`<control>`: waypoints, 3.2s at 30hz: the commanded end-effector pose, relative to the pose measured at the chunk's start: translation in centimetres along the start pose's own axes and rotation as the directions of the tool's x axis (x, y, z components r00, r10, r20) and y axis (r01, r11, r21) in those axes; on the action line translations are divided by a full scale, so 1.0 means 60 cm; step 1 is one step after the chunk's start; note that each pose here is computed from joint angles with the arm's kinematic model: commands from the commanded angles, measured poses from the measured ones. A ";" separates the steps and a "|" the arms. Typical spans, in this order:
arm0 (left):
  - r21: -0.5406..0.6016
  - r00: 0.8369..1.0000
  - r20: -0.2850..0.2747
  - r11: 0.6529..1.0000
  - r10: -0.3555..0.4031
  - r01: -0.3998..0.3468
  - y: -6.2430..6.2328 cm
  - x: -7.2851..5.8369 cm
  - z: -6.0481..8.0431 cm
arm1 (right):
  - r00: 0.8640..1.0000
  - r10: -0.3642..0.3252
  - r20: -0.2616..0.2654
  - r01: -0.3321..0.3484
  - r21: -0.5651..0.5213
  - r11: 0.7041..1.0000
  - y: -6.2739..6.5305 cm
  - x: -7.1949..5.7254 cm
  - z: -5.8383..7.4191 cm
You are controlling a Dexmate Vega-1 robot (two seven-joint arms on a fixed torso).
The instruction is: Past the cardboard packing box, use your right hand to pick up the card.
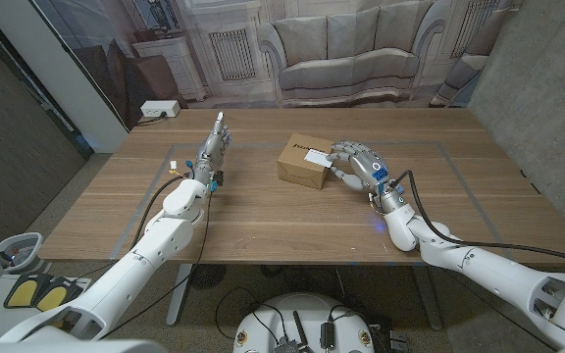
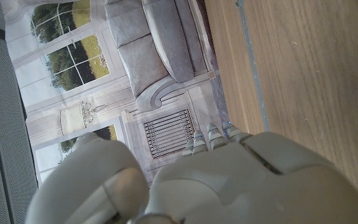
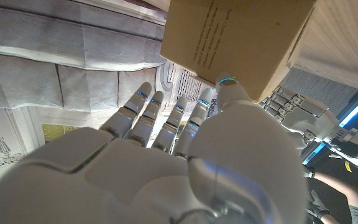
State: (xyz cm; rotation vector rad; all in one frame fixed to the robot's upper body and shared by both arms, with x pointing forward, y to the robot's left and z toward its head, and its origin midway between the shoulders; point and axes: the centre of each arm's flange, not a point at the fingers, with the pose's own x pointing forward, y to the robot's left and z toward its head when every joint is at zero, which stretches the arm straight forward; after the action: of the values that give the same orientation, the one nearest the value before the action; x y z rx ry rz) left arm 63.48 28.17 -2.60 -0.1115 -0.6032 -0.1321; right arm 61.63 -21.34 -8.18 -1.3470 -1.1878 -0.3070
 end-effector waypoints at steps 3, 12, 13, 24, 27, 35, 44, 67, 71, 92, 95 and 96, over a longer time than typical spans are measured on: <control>-0.003 1.000 0.000 1.000 0.002 -0.002 0.002 -0.002 -0.001 | 1.000 0.003 0.003 -0.003 0.001 1.000 0.001 0.002 0.003; -0.002 1.000 0.000 1.000 0.001 -0.001 0.004 -0.001 0.002 | 1.000 0.006 0.004 -0.006 -0.002 1.000 0.002 0.002 0.003; -0.001 1.000 0.001 1.000 0.000 0.000 0.004 -0.001 0.002 | 1.000 0.006 0.004 -0.006 -0.001 1.000 0.002 0.002 0.003; -0.003 1.000 -0.001 1.000 0.000 0.000 0.006 -0.001 0.001 | 1.000 0.002 0.008 -0.002 0.002 1.000 0.004 0.003 0.005; -0.002 1.000 -0.001 1.000 0.000 0.000 0.006 -0.001 0.001 | 1.000 -0.002 0.010 0.002 0.002 1.000 0.004 0.003 0.004; -0.005 1.000 0.000 1.000 0.003 -0.003 0.007 -0.001 0.000 | 1.000 -0.022 0.015 0.022 0.005 1.000 0.001 0.009 0.008; -0.008 1.000 0.001 1.000 0.006 -0.006 0.007 -0.001 -0.001 | 0.999 -0.050 0.017 0.050 0.017 0.999 -0.001 0.011 0.008; -0.010 1.000 0.006 1.000 0.003 -0.003 0.003 0.003 -0.001 | 0.996 -0.080 0.029 0.079 0.022 0.997 -0.012 0.010 0.007; -0.008 1.000 0.006 1.000 0.001 -0.001 0.003 0.003 0.000 | 0.996 -0.083 0.030 0.083 0.017 0.996 -0.015 0.013 0.008; 0.002 1.000 0.004 1.000 -0.010 0.010 0.008 0.007 0.007 | 0.995 -0.094 0.033 0.094 -0.001 0.996 -0.032 0.023 0.017; 0.006 1.000 0.006 1.000 -0.011 0.011 0.010 0.005 0.010 | 0.995 -0.095 0.035 0.095 -0.003 0.995 -0.036 0.024 0.019; 0.007 1.000 0.007 1.000 -0.011 0.011 0.010 0.004 0.012 | 0.995 -0.093 0.036 0.093 -0.004 0.996 -0.038 0.025 0.019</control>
State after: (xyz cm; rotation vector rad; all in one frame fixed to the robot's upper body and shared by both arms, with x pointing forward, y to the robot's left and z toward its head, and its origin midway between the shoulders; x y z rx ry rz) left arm 63.73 28.57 -2.32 -0.1124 -0.6081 -0.1370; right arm 60.56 -20.52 -6.46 -1.2996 -1.2771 -0.3486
